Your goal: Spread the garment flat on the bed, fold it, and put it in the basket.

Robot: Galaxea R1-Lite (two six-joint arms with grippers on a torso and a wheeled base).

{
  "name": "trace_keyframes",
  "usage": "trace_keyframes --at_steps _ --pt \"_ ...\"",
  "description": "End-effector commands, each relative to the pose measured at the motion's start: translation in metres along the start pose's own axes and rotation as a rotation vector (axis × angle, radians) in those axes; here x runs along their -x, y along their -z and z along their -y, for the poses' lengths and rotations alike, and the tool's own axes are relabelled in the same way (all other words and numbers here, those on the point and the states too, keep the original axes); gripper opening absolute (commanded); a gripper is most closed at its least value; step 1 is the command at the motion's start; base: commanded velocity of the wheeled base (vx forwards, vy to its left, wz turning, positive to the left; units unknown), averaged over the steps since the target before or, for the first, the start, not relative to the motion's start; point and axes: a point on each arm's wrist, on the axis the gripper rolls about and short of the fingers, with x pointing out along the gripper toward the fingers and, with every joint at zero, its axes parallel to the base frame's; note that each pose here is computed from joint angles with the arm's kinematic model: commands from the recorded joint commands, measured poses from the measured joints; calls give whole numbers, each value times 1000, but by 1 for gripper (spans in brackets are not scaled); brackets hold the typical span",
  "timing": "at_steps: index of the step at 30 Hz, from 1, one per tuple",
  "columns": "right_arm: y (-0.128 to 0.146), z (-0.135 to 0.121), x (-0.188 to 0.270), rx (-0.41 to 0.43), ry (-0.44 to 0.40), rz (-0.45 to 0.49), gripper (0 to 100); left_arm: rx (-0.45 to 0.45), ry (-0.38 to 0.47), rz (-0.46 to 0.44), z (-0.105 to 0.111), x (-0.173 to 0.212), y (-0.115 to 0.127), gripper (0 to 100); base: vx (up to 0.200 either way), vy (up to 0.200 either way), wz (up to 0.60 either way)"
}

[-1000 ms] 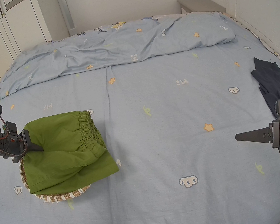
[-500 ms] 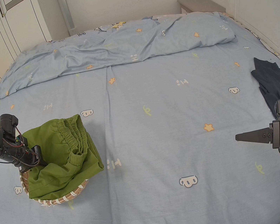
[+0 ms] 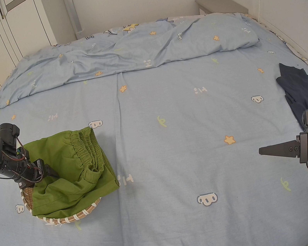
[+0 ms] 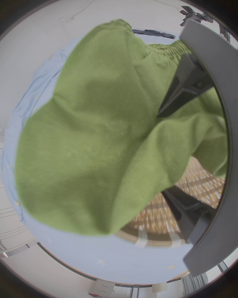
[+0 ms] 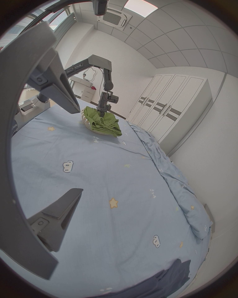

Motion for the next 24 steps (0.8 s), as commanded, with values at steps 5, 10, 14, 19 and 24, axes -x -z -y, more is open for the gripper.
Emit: trace_keyframes --at_steps 5,10,14,19,24 --pt "-1 0 0 2 -1 3 100 -21 -20 143 8 59 7 100 0 0 0" --pt "-1 -1 1 4 -2 7 100 -33 -71 223 13 86 12 100 0 0 0" --pt "-4 -15 20 61 4 86 100 -73 -64 346 31 133 35 100 0 0 0" --pt "7 -29 48 181 13 158 100 -127 8 472 44 181 88 100 0 0 0" --pt "73 -32 86 259 39 205 100 -130 8 665 23 211 181 100 0 0 0"
